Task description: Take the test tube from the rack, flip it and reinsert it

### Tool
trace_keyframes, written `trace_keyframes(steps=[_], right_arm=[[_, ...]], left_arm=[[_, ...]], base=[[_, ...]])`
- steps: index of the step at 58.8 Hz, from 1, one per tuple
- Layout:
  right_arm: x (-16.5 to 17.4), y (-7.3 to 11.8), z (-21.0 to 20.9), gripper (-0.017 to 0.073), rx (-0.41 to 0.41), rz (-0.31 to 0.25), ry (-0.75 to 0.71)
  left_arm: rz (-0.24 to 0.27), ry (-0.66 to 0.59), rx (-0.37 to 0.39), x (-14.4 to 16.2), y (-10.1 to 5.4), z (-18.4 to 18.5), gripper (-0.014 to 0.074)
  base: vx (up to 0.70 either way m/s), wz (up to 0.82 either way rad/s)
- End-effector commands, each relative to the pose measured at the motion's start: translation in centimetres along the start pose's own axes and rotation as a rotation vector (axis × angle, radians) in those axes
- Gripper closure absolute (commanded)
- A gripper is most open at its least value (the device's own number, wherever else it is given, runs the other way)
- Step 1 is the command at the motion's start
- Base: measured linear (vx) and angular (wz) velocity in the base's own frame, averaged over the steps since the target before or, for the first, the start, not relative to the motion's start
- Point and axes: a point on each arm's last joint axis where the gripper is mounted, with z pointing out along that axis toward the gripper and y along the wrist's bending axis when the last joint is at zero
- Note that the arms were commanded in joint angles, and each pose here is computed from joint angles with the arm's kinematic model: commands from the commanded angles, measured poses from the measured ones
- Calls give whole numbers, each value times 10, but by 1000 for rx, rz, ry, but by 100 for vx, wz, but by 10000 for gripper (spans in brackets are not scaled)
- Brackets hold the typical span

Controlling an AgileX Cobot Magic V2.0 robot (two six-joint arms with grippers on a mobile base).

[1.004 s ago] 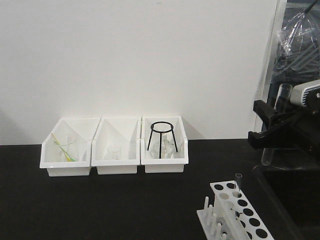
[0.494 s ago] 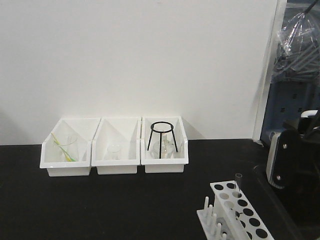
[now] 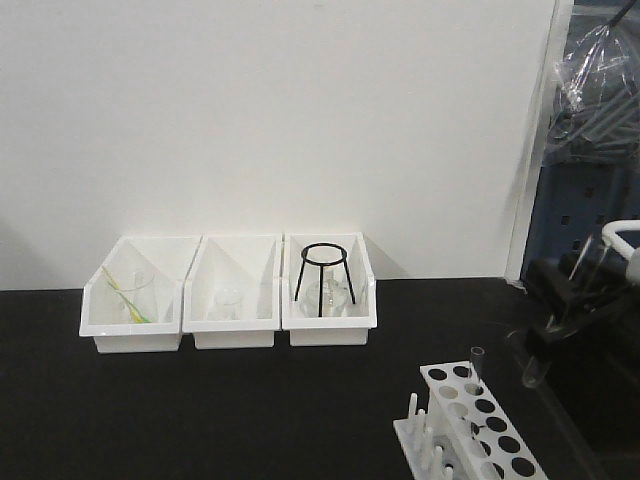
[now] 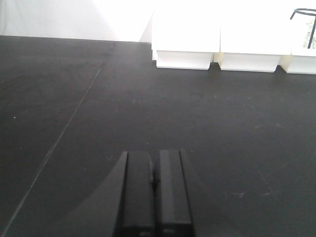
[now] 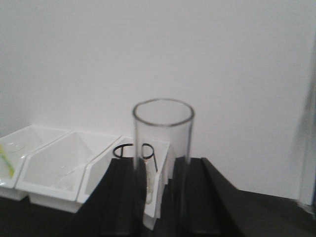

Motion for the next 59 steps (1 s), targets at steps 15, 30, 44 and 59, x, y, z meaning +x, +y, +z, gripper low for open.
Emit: trace_keyframes(steps=[15,30,44,59], right_arm=[[22,5,22,568,-174,-13,-165],[50,4,33,568,-201,8,-159],[68,2,38,568,-199,21,-114],[100,0,44,568,-208,45,-28]], left_arm=[[-3,-97,22,-8,-2,-1,600],[-3,-97,22,-8,-2,-1,600],[-3,-97,22,-8,-2,-1,600],[-3,-97,22,-8,-2,-1,600]], base=[[0,0],[0,0],[0,0],[0,0]])
